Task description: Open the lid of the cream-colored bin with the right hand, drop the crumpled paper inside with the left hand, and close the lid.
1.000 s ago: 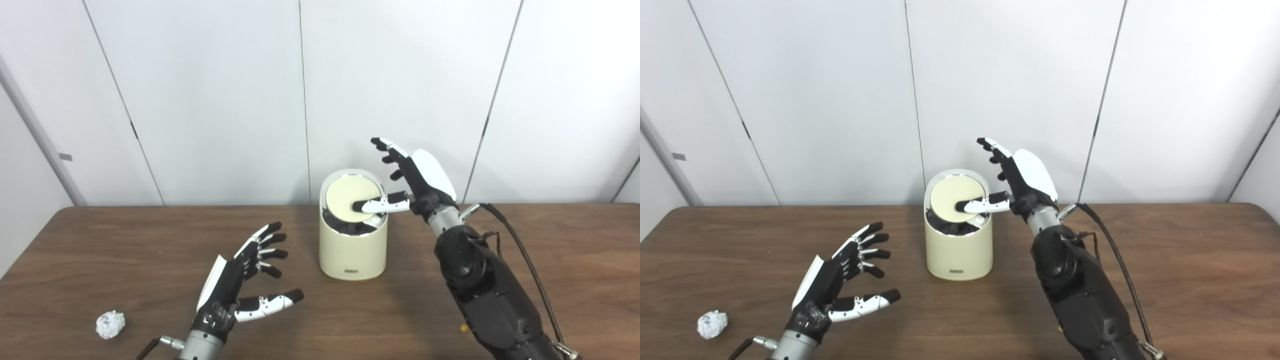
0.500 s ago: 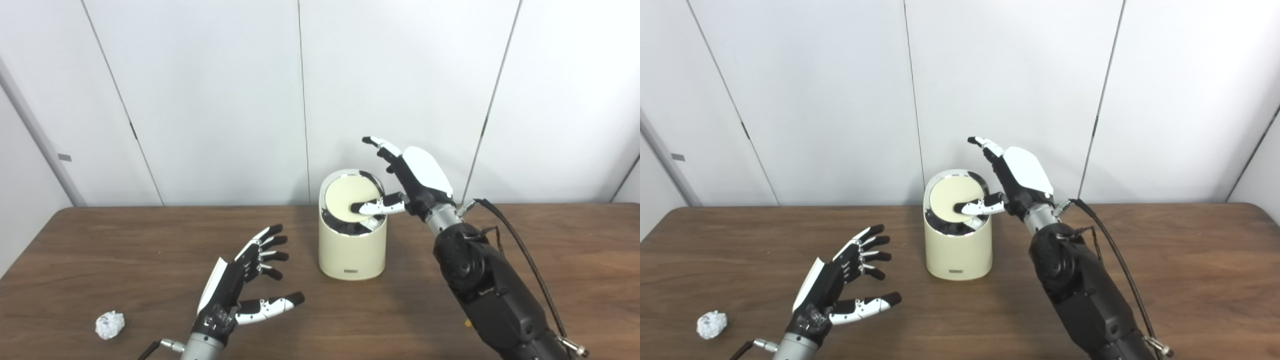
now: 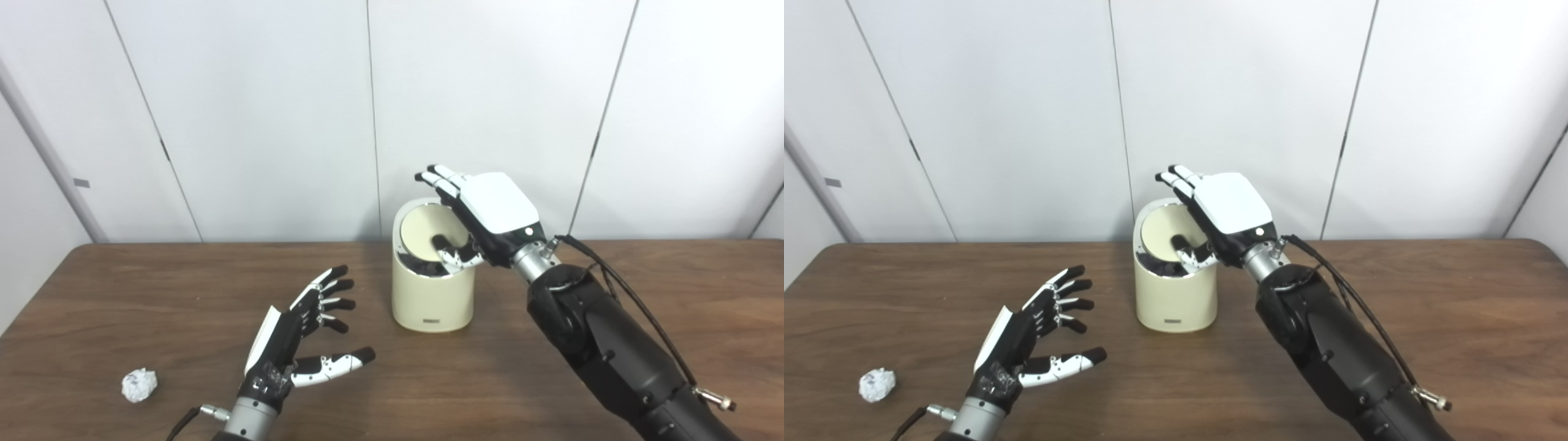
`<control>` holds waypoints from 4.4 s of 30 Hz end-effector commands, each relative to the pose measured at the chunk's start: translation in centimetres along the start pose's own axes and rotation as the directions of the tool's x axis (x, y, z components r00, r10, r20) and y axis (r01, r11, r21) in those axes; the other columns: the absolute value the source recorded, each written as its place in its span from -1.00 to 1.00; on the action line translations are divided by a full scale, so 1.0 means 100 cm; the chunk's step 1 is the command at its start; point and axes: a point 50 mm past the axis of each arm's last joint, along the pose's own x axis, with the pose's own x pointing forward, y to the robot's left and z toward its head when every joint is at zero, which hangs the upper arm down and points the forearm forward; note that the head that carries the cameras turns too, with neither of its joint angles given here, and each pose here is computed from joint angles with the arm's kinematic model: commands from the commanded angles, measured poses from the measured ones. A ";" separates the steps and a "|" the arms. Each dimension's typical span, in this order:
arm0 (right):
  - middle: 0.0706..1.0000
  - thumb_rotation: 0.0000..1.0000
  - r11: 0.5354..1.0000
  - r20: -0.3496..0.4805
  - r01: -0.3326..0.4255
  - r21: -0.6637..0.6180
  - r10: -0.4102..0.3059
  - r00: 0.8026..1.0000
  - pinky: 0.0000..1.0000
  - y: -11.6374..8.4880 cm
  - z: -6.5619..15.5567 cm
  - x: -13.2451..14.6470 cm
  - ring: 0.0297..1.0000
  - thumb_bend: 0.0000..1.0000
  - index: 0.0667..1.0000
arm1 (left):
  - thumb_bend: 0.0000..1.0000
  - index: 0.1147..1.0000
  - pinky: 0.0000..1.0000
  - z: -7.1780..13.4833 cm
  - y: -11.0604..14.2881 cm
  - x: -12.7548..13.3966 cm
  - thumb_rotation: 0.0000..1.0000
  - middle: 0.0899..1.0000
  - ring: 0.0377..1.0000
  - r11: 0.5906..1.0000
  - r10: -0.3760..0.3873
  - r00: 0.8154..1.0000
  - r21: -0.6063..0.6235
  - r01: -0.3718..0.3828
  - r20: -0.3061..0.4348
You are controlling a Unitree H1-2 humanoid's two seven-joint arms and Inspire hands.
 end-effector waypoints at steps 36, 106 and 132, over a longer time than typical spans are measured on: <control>0.71 -0.40 0.832 -0.287 0.245 0.498 -0.108 0.952 0.22 -0.035 -0.031 0.000 0.51 0.40 0.78 | 0.48 0.79 0.21 0.014 0.002 0.010 -0.82 0.67 0.48 1.000 0.014 0.998 0.012 -0.014 0.066; 0.76 0.15 0.656 -0.290 0.182 0.732 0.058 0.955 -0.16 0.028 -0.065 -0.156 0.49 0.69 0.72 | 0.62 0.33 -0.02 0.133 0.130 -0.013 -1.00 0.34 0.19 0.636 0.025 0.999 0.772 0.016 -0.041; 0.77 0.14 0.664 -0.278 0.171 0.728 0.057 0.959 -0.21 0.027 -0.066 -0.154 0.49 0.70 0.73 | 0.89 0.38 0.05 0.123 0.198 -0.039 -0.63 0.38 0.28 0.192 0.228 0.928 0.948 0.255 -0.296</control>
